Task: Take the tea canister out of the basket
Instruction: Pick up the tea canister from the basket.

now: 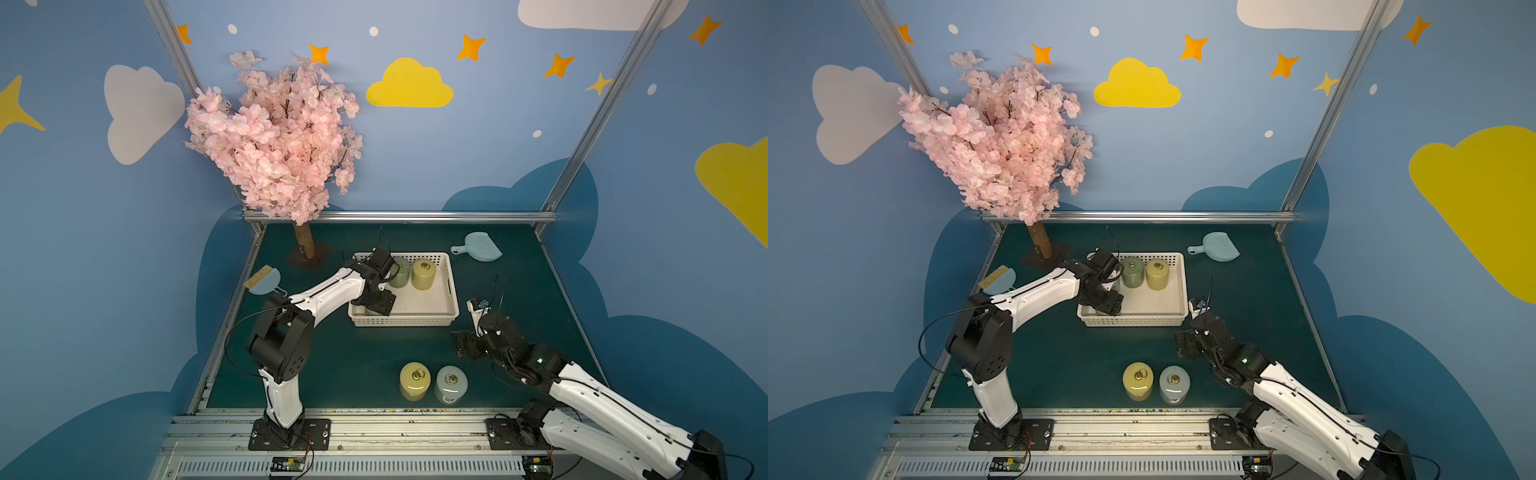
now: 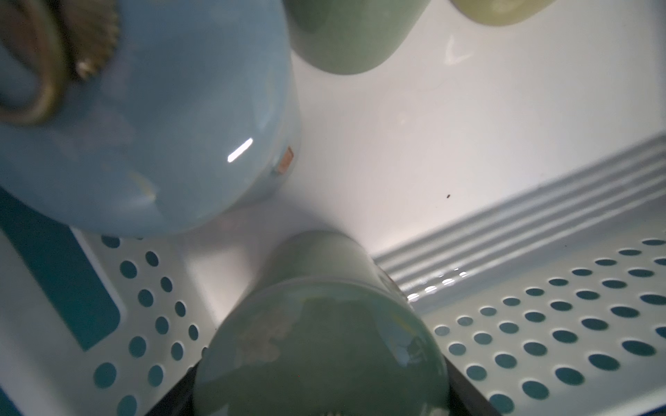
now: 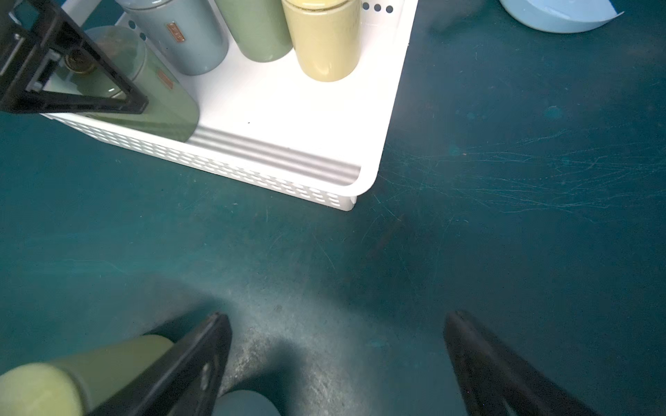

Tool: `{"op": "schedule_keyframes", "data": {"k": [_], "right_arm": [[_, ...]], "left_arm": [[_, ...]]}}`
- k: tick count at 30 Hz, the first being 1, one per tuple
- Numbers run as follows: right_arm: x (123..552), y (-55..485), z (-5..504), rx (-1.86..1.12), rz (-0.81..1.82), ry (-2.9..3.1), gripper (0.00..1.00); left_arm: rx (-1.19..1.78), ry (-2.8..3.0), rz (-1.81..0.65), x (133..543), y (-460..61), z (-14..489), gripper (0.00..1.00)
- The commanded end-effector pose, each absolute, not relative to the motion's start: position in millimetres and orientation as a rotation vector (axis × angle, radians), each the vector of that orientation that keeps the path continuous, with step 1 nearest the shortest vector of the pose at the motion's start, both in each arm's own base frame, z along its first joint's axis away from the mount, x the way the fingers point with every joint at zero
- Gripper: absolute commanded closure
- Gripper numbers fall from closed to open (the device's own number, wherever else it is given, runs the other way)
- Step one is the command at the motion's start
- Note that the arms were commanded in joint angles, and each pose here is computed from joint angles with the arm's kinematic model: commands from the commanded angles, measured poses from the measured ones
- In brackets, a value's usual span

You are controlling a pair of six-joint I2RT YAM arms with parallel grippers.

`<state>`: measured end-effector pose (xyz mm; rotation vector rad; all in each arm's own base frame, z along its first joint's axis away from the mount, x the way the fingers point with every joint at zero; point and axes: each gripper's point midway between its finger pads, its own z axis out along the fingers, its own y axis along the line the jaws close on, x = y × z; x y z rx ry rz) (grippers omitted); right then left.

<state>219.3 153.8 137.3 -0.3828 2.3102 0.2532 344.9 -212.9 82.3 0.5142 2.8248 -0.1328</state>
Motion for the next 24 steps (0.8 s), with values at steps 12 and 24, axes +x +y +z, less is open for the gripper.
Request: {"op": "schedule_keyframes", "data": {"k": [12,24], "right_arm": [[221,158,149,-0.365,0.298,2.279,0.02],[220,158,152,-0.367,0.306,2.266,0.02]], "left_arm": [[0.515,2.674,-0.214,354,-222,158,0.46],[0.517,2.627,-0.249,345,-221,186,0.47]]}}
